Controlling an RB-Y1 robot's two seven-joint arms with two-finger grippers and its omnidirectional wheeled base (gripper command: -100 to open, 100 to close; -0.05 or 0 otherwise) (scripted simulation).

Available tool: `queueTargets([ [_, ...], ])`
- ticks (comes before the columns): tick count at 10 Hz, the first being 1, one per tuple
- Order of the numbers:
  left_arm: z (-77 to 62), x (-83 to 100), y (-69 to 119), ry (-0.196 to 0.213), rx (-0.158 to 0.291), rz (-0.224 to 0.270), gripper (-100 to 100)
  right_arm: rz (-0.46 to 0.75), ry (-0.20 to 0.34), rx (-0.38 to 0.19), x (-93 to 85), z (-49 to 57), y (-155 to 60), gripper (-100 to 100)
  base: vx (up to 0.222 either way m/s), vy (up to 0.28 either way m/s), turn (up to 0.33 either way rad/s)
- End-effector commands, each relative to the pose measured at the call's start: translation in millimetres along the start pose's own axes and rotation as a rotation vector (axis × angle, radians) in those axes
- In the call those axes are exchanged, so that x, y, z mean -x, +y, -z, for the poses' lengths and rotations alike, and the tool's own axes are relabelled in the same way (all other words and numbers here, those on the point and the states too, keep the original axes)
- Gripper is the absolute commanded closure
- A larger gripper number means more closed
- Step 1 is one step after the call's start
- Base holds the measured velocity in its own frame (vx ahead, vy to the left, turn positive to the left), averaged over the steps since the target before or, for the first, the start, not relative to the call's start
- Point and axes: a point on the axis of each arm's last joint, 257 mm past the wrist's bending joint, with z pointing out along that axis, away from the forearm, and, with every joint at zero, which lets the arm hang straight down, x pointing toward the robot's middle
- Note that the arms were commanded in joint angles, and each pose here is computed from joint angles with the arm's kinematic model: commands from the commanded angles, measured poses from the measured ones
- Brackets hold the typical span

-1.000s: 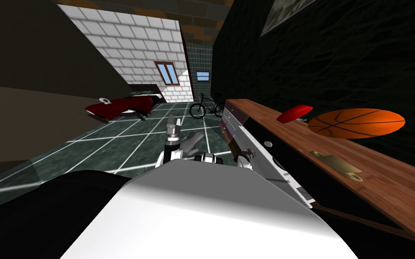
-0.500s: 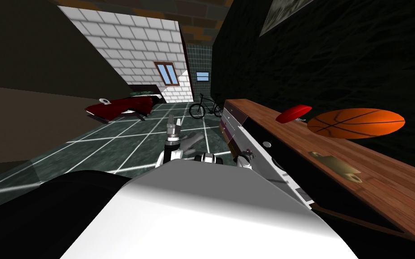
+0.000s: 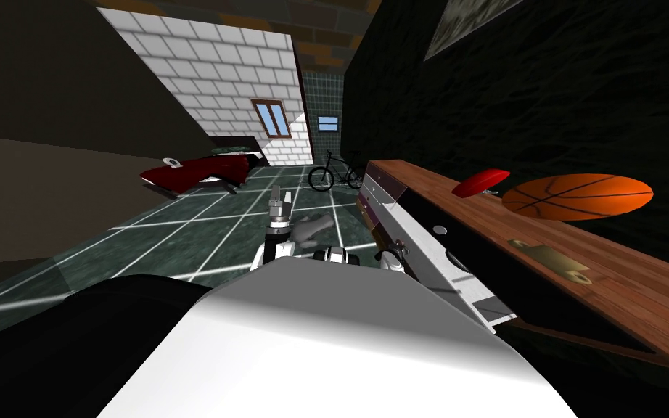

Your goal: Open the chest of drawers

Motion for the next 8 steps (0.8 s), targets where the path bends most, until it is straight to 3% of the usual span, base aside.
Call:
queueTargets([
  [1,0.0,0.0,0.0,0.000,0.000,0.000,0,0.003,-0.004,0.001,3.6,4.1,4,100,-0.041,0.159,-0.023],
  [4,0.0,-0.1,0.0,0.000,0.000,0.000,0,0.002,-0.005,-0.001,5.3,6.1,5,100,-0.048,0.154,-0.006],
  [7,0.0,-0.1,0.0,0.000,0.000,0.000,0,0.006,-0.007,0.004,8.9,14.6,13,100,-0.055,0.179,-0.012],
  [8,0.0,-0.1,0.0,0.000,0.000,0.000,0,0.005,-0.009,0.007,22.5,1.2,6,-100,-0.073,0.135,-0.071],
])
